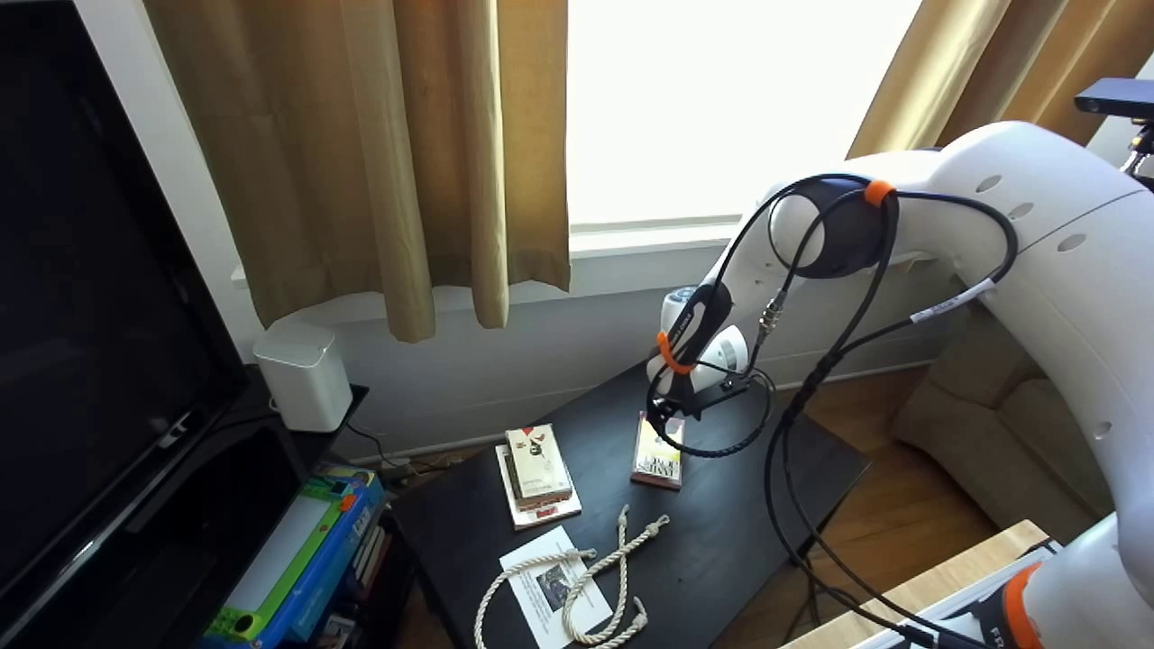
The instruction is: Rotate the book on the right side of table anticlockwise three times
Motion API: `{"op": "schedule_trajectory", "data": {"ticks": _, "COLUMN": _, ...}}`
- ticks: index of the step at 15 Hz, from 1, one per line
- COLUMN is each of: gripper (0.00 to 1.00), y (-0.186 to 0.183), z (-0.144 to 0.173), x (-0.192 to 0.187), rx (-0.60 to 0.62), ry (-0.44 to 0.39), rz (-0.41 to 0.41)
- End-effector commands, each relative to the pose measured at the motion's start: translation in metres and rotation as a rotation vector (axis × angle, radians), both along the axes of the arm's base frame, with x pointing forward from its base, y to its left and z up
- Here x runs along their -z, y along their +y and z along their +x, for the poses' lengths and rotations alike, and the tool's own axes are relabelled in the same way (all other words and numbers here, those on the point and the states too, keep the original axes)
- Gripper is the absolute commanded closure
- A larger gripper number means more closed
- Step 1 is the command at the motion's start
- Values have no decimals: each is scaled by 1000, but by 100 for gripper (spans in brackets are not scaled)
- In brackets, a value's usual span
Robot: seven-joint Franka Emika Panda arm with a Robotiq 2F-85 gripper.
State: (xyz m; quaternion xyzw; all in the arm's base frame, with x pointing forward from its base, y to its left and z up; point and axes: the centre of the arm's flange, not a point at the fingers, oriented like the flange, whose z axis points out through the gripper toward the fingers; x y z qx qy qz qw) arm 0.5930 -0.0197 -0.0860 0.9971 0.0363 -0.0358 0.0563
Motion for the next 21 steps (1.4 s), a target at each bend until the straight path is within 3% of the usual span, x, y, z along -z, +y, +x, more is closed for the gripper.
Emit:
{"op": "schedule_trajectory", "data": {"ticks": 1, "gripper": 0, "y": -6, "z": 2, "x": 14, "rx": 167, "ry": -70, "rz": 76}}
{"op": "schedule_trajectory", "data": {"ticks": 8, "gripper": 0, "y": -22, "z": 13, "x": 40, "rx": 461, "ry": -215, "rz": 178}}
{"op": "schedule_trajectory", "data": {"ticks": 11, "gripper": 0, "y": -22, "z": 20, "x": 47, "rx": 529, "ry": -249, "rz": 198}}
{"op": "schedule_trajectory", "data": {"ticks": 18, "gripper": 0, "y": -22, "z": 29, "x": 59, "rx": 606, "ry": -217, "rz": 212}}
{"op": "schedule_trajectory", "data": {"ticks": 21, "gripper": 0, "y": -15, "z": 31, "x": 67, "rx": 553, "ry": -178, "rz": 184}}
